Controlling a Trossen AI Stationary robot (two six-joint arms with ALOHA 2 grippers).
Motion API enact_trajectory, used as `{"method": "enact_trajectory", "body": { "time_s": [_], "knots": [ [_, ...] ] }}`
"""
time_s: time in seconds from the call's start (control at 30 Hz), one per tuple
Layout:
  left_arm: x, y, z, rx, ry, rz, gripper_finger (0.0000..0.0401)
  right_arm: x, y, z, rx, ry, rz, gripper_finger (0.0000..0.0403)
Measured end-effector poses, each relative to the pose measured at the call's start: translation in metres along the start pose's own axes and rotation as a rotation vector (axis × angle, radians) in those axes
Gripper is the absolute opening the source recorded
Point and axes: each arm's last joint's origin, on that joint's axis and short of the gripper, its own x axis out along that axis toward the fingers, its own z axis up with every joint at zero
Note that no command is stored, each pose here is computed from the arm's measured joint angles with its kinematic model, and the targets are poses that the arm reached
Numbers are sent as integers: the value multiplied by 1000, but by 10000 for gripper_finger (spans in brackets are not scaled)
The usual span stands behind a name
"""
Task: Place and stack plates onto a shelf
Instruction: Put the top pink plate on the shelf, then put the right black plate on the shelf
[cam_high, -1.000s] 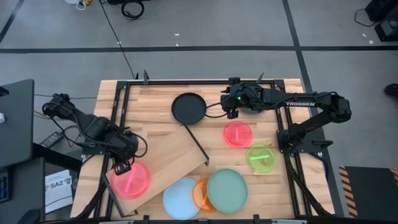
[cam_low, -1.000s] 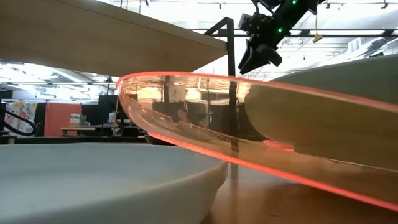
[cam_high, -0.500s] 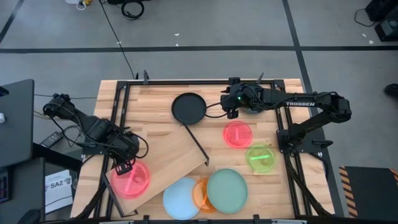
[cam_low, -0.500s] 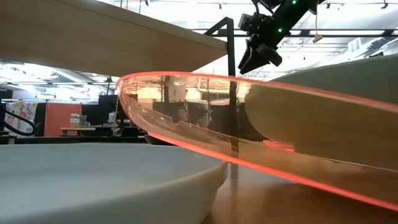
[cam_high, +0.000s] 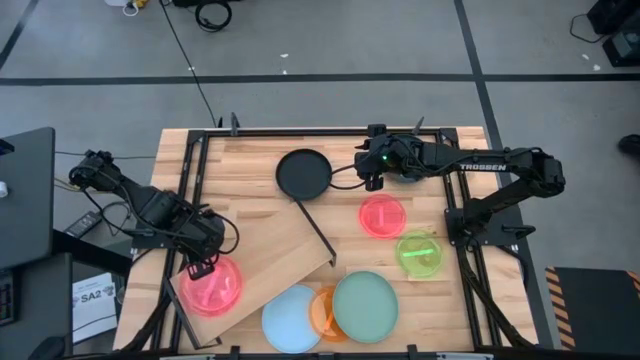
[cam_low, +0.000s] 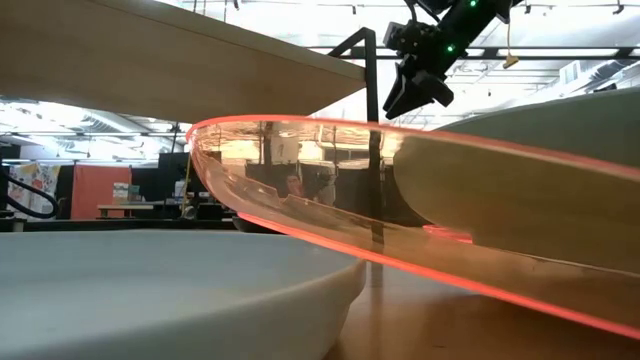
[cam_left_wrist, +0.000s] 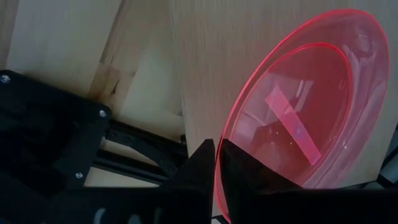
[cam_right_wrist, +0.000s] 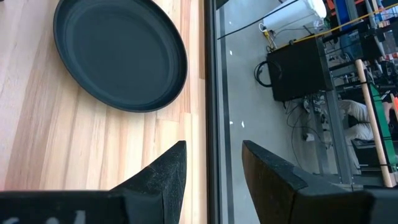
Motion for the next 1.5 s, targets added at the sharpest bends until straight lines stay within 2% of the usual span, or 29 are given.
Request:
{"method": "enact_trajectory", "body": {
  "time_s": [0.5, 1.03, 1.17, 1.27, 1.5],
  "knots": [
    [0, 0, 0, -32, 0, 0, 40, 0, 0, 0, -3, 0, 0, 162],
    [0, 2, 2, -53, -70, 45, 143, 0, 0, 0, -3, 0, 0, 162],
    [0, 3, 4, -49, -135, 80, 157, 0, 0, 0, 0, 0, 0, 162],
    [-1, 4, 7, -2, -232, 141, 157, 0, 0, 0, 4, 1, -1, 162],
    [-5, 11, 21, 43, -444, 271, 157, 4, -8, -6, 172, 28, -34, 162]
  ]
}}
